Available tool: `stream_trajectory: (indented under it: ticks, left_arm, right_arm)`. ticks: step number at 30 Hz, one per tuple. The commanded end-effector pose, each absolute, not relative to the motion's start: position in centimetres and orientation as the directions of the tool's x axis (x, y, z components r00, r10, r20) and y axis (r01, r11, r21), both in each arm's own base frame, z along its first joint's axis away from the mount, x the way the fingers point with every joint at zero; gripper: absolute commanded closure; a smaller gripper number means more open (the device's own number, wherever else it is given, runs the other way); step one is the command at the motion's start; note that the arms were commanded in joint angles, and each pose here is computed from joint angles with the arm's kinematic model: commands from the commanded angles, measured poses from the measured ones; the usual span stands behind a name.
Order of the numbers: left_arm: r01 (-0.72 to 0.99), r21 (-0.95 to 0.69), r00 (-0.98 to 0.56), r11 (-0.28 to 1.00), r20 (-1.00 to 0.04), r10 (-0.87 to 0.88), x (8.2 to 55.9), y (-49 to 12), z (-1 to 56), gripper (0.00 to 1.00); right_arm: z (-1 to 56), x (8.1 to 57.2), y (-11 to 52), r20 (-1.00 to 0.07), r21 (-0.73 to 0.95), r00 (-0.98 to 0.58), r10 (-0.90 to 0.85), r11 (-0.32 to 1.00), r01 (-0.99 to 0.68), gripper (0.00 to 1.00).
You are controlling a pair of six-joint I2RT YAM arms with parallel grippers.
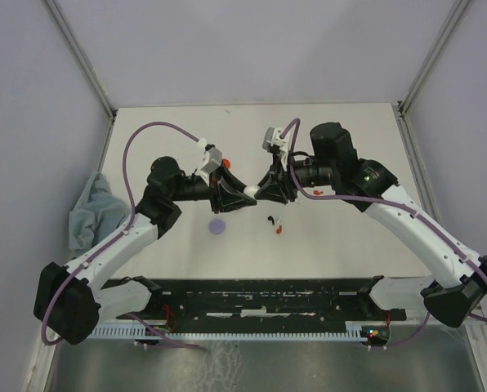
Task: Insert the wireless bluetooth earbuds into the charging case
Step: Open the charging case.
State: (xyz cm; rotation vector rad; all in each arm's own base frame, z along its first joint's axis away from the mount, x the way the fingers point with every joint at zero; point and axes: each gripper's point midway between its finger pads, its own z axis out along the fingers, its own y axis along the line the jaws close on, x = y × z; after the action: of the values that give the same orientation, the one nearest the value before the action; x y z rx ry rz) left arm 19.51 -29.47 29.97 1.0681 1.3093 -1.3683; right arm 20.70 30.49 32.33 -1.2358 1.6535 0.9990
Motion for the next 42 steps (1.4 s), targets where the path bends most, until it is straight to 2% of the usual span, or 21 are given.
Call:
stream_trajectory:
  ticks: [1, 5, 18, 26, 31, 35, 42]
  left_arm:
    - [0.994, -0.105, -0.106, -0.029, -0.992, -0.073, 18.7, -29.4, 31.0, 0.97]
    - [0.999, -0.051, -0.051, -0.005, -0.996, -0.079, 18.7, -29.1, 30.7, 0.97]
    - [0.996, 0.093, 0.093, 0.004, -0.995, -0.042, 18.0, -28.1, 29.3, 0.97]
    - [0.994, 0.105, 0.106, 0.038, -0.994, -0.015, 18.5, -28.0, 28.2, 0.97]
    - [0.986, 0.070, 0.068, 0.153, -0.998, 0.017, 20.6, -27.7, 26.4, 0.97]
    - [0.940, 0.028, 0.012, 0.340, -0.999, 0.049, 23.6, -26.4, 24.2, 0.97]
    - [0.839, -0.062, -0.073, 0.541, -0.997, -0.002, 26.5, -23.1, 23.1, 0.97]
  right_arm:
    - [32.9, 22.1, 30.4, -0.945, 0.046, -0.119, -0.304, 0.237, -0.970, 0.65]
    - [32.6, 22.3, 30.3, -0.942, 0.037, -0.117, -0.315, 0.249, -0.968, 0.56]
    - [32.4, 23.8, 30.0, -0.936, 0.013, -0.123, -0.331, 0.318, -0.948, 0.48]
    - [31.8, 25.3, 30.0, -0.925, 0.037, -0.175, -0.337, 0.378, -0.925, 0.42]
    - [30.8, 26.4, 29.2, -0.898, 0.061, -0.250, -0.362, 0.459, -0.886, 0.37]
    - [29.2, 28.0, 27.3, -0.856, 0.066, -0.351, -0.379, 0.593, -0.802, 0.30]
    - [22.4, 29.0, 23.8, -0.699, 0.066, -0.568, -0.434, 0.752, -0.656, 0.27]
